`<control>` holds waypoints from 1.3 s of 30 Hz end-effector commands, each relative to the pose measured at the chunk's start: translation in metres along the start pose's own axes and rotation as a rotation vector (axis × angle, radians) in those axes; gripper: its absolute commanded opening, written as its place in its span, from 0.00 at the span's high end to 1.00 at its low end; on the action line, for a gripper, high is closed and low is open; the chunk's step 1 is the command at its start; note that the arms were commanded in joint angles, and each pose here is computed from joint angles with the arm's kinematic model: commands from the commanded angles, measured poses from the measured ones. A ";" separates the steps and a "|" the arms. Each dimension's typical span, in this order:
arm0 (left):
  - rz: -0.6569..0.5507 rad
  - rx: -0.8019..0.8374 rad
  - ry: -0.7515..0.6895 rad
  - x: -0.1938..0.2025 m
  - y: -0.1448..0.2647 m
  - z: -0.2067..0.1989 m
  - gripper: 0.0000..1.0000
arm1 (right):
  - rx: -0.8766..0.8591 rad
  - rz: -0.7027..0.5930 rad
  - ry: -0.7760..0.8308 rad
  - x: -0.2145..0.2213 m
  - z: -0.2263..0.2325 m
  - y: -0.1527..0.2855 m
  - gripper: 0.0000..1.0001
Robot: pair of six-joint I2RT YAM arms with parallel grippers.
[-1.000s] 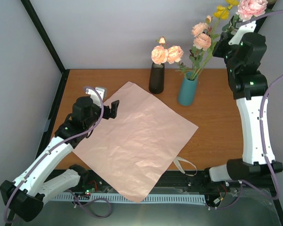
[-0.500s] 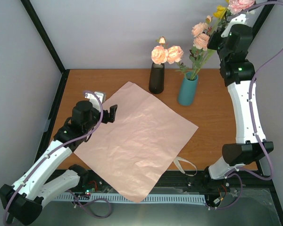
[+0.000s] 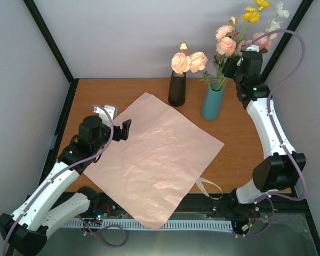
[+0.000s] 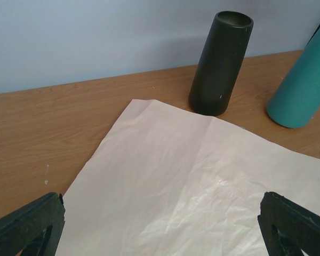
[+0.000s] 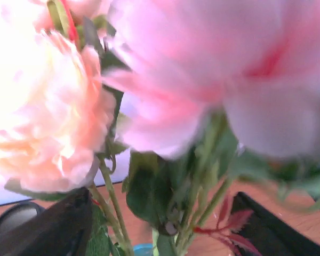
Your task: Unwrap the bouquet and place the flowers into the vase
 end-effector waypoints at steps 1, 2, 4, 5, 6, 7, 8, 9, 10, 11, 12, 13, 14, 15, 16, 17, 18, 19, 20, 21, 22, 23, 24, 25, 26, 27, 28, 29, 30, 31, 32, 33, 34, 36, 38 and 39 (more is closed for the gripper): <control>-0.005 -0.018 0.011 -0.004 0.006 0.004 0.00 | -0.005 0.021 -0.102 0.008 -0.002 0.013 0.24; -0.004 -0.017 0.010 -0.003 0.005 0.004 0.00 | -0.001 0.036 -0.108 0.013 -0.004 0.016 0.21; -0.003 -0.015 0.010 -0.003 0.004 0.003 0.01 | 0.006 0.067 -0.114 0.022 -0.007 0.023 0.15; -0.003 -0.013 0.012 -0.004 0.002 0.003 0.01 | 0.008 0.082 -0.113 0.026 -0.008 0.026 0.12; -0.004 -0.010 0.013 -0.004 0.001 0.002 0.01 | 0.008 0.097 -0.112 0.029 -0.009 0.031 0.10; -0.002 -0.009 0.014 -0.004 0.000 0.002 0.01 | 0.007 0.112 -0.110 0.033 -0.010 0.036 0.07; -0.003 -0.006 0.016 -0.005 -0.001 0.001 0.00 | -0.001 0.126 -0.111 0.037 -0.009 0.042 0.03; -0.003 -0.005 0.017 -0.006 -0.001 0.001 0.01 | -0.013 0.137 -0.113 0.040 -0.009 0.048 0.00; -0.004 -0.004 0.018 -0.007 -0.002 0.000 0.01 | -0.027 0.152 -0.113 0.045 -0.008 0.054 0.00; -0.005 -0.003 0.018 -0.007 -0.002 0.000 0.01 | -0.044 0.158 -0.112 0.048 -0.007 0.061 0.00; -0.005 -0.006 0.017 -0.007 -0.003 0.001 0.01 | -0.062 0.160 -0.113 0.051 -0.006 0.068 0.00; -0.007 -0.011 0.015 -0.007 -0.003 0.002 0.01 | -0.076 0.156 -0.114 0.051 -0.006 0.078 0.00; -0.010 -0.016 0.011 -0.008 -0.003 0.002 0.01 | -0.088 0.159 -0.118 0.055 -0.005 0.084 0.00; -0.010 -0.023 0.005 -0.007 -0.003 0.004 0.01 | -0.097 0.160 -0.120 0.058 -0.006 0.091 0.00; -0.012 -0.032 -0.001 -0.007 -0.003 0.005 0.01 | -0.101 0.163 -0.126 0.062 -0.007 0.096 0.00; -0.015 -0.039 -0.008 -0.008 -0.003 0.006 0.00 | -0.105 0.165 -0.130 0.066 -0.008 0.102 0.00; -0.017 -0.047 -0.017 -0.007 -0.003 0.008 0.00 | -0.106 0.171 -0.125 0.071 -0.009 0.107 0.00; -0.019 -0.059 -0.026 -0.007 -0.003 0.009 0.00 | -0.106 0.175 -0.119 0.076 -0.011 0.113 0.00; -0.028 -0.070 -0.032 -0.008 -0.003 0.011 0.01 | -0.106 0.180 -0.109 0.082 -0.013 0.118 0.00; -0.032 -0.083 -0.041 -0.006 -0.004 0.014 0.01 | -0.108 0.182 -0.098 0.087 -0.015 0.122 0.00; -0.041 -0.096 -0.045 -0.005 -0.004 0.016 0.01 | -0.111 0.183 -0.082 0.092 -0.017 0.127 0.00; -0.051 -0.112 -0.043 -0.003 -0.004 0.019 0.01 | -0.113 0.184 -0.072 0.097 -0.018 0.132 0.00; -0.063 -0.121 -0.038 -0.001 -0.005 0.021 0.00 | -0.115 0.185 -0.062 0.102 -0.020 0.135 0.00; -0.075 -0.131 -0.033 0.001 -0.005 0.023 0.00 | -0.119 0.192 -0.046 0.111 -0.021 0.138 0.00; -0.086 -0.135 -0.029 0.005 -0.006 0.024 0.01 | -0.138 0.180 -0.026 0.115 -0.020 0.141 0.00; -0.100 -0.145 -0.023 0.010 -0.007 0.026 0.01 | -0.167 0.167 0.004 0.121 -0.019 0.145 0.00; -0.097 -0.161 -0.020 0.017 -0.008 0.030 0.01 | -0.189 0.146 0.025 0.126 -0.018 0.149 0.00; -0.113 -0.169 -0.014 0.023 -0.010 0.033 0.00 | -0.190 0.126 0.034 0.133 -0.020 0.150 0.00; -0.125 -0.178 -0.002 0.025 -0.010 0.036 0.01 | -0.167 0.103 0.029 0.140 -0.026 0.151 0.00; -0.130 -0.189 0.014 0.031 -0.011 0.039 0.01 | -0.136 0.081 0.022 0.146 -0.033 0.151 0.00; -0.145 -0.195 0.023 0.034 -0.010 0.043 0.01 | -0.098 0.053 0.016 0.151 -0.042 0.152 0.00; -0.159 -0.206 0.029 0.037 -0.010 0.048 0.01 | -0.093 0.039 0.029 0.158 -0.045 0.152 0.00; -0.170 -0.218 0.032 0.043 -0.010 0.054 0.01 | -0.107 0.027 0.063 0.166 -0.044 0.152 0.00; -0.206 -0.244 0.025 0.050 -0.009 0.066 0.01 | -0.115 -0.020 0.120 0.174 -0.046 0.153 0.00; -0.237 -0.270 0.027 0.059 -0.010 0.078 0.01 | -0.060 -0.052 0.109 0.182 -0.058 0.151 0.00; -0.243 -0.285 0.040 0.065 -0.010 0.086 0.01 | -0.037 -0.065 0.106 0.185 -0.062 0.150 0.00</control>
Point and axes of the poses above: each gripper's point midway between its finger pads, its own y axis back along the fingers, its own z axis along the line the jaws close on, x = y × z, the point moved 1 cm from there along y, back along the fingers
